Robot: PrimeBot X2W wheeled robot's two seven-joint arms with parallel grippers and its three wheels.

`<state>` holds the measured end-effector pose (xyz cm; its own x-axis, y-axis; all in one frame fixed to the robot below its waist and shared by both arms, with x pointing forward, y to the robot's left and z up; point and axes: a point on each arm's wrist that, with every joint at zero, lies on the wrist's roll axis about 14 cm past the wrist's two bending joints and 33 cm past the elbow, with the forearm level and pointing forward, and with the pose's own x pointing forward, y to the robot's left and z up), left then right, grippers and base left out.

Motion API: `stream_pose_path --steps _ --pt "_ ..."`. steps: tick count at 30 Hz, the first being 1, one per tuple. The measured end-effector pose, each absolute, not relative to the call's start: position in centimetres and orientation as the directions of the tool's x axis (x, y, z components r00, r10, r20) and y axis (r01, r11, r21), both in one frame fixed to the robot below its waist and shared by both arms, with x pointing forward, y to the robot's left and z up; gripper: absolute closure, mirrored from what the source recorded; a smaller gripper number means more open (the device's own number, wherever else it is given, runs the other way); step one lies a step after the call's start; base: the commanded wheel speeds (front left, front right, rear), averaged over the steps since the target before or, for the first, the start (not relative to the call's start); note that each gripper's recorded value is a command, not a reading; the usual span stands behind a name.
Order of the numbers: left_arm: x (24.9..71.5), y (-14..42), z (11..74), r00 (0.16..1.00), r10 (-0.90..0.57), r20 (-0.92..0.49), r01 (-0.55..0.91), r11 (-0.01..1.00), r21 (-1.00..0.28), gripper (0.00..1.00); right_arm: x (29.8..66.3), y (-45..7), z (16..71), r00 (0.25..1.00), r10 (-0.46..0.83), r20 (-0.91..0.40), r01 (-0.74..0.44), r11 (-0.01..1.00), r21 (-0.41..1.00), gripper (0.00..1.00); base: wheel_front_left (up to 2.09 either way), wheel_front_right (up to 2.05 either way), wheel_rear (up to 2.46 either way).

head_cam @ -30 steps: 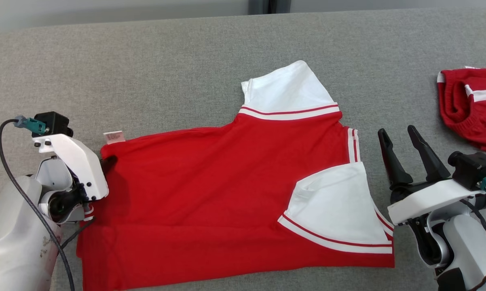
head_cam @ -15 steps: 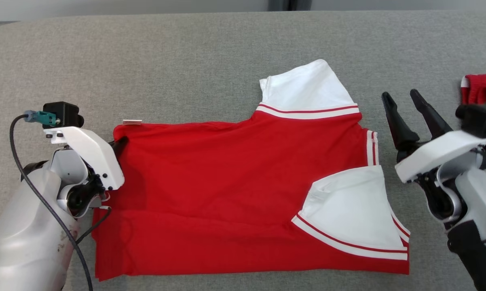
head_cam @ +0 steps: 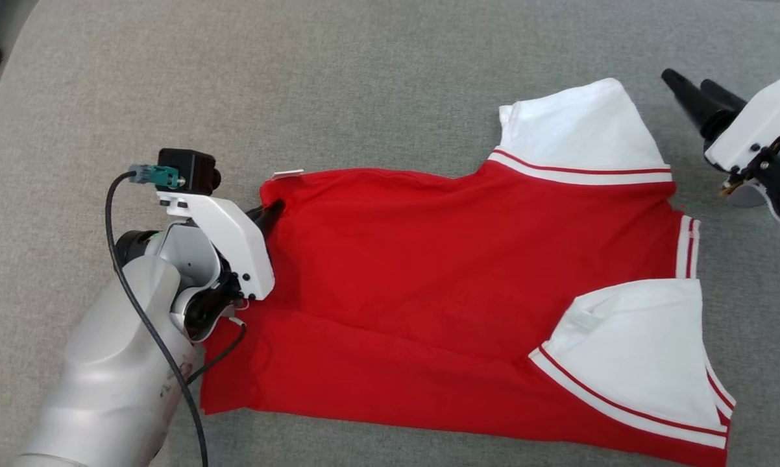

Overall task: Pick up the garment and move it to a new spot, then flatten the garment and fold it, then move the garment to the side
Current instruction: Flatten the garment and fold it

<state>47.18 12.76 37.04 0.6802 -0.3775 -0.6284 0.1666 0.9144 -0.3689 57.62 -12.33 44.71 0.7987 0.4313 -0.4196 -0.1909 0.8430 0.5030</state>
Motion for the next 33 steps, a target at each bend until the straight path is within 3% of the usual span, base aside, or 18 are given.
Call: stream_pose_path --steps 13,23,24,25,26,29,33 --pt "48.1 12.8 35.1 0.682 -0.375 -0.628 0.151 0.913 -0.38 1.0 60.9 -9.5 39.4 0.675 0.453 -0.582 -0.181 0.867 0.465 0.0 0.0 0.0 0.0" --pt "48.7 12.6 34.8 0.686 -0.379 -0.621 0.157 0.911 -0.382 1.0 61.8 -8.9 38.2 0.657 0.446 -0.607 -0.176 0.875 0.452 0.0 0.0 0.0 0.0" --pt "48.8 12.6 34.8 0.687 -0.379 -0.62 0.159 0.911 -0.381 1.0 61.8 -8.9 38.2 0.656 0.446 -0.608 -0.175 0.875 0.452 0.08 0.0 0.0 0.0" --pt "48.8 12.6 34.8 0.687 -0.38 -0.62 0.16 0.91 -0.382 1.0 61.8 -8.9 38.2 0.655 0.446 -0.61 -0.176 0.875 0.451 0.28 0.0 0.0 0.0" --pt "48.8 12.6 34.8 0.687 -0.381 -0.618 0.159 0.91 -0.383 1.0 61.7 -8.8 38.1 0.651 0.447 -0.613 -0.176 0.875 0.451 0.55 0.0 0.0 0.0" --pt "48.8 12.5 34.8 0.687 -0.383 -0.617 0.16 0.908 -0.386 1.0 61.5 -8.5 37.9 0.641 0.454 -0.619 -0.175 0.871 0.458 1.0 0.0 0.0 0.0" --pt "49.0 12.4 34.8 0.688 -0.385 -0.616 0.165 0.909 -0.384 1.0 61.4 -8.4 37.9 0.638 0.458 -0.619 -0.182 0.871 0.456 1.0 0.0 0.0 0.0"
